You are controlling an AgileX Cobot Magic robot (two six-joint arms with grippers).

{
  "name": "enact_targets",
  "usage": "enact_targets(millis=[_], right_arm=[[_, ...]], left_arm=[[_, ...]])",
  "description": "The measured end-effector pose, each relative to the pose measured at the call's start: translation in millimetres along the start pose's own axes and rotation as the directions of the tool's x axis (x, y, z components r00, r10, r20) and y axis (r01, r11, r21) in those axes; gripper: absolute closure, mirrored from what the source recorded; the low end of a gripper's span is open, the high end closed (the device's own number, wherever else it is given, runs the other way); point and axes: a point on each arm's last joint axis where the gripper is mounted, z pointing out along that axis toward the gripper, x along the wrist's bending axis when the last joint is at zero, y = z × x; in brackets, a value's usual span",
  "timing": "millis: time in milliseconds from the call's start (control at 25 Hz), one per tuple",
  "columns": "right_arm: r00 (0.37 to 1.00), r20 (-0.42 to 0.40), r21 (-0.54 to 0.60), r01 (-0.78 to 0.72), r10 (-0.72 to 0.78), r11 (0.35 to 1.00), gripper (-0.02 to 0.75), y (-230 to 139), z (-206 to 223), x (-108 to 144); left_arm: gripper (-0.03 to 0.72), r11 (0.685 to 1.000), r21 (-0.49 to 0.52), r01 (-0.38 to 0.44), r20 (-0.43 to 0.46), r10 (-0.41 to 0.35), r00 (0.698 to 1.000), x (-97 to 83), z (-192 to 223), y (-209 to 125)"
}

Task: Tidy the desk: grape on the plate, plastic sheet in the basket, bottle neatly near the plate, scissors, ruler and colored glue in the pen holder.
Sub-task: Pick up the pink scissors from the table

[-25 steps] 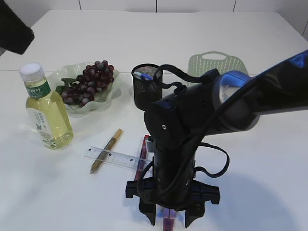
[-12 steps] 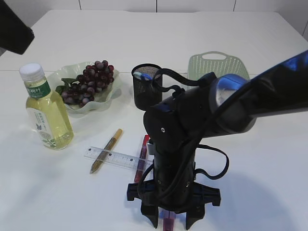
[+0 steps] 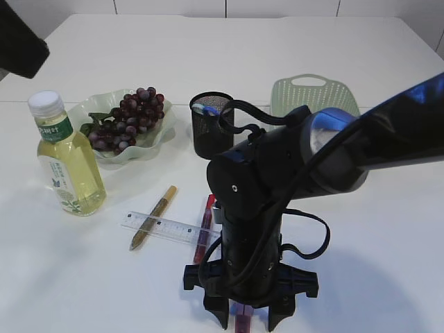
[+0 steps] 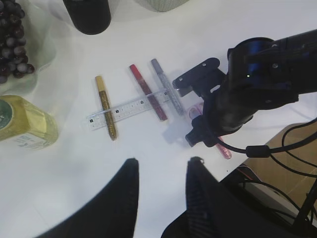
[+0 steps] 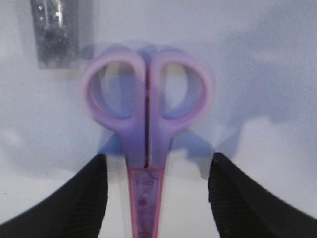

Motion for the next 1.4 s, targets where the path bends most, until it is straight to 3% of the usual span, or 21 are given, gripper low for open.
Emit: enact_targets(millis=[920,1400], right_arm=[[1.0,-0.005,-0.005,-0.004,0.004,1.0,0.241,0.5,0.0,0.5],[1.0,-0.019,-0.018,-0.008,0.008,1.0,0.28,1.9,0.6,1.9]], left_arm=[[0.446,1.0,0.0,0.0,0.0,0.0,1.0,0.0,0.0,0.0],[0.447,1.0,0.0,0.0,0.0,0.0,1.0,0.0,0.0,0.0]])
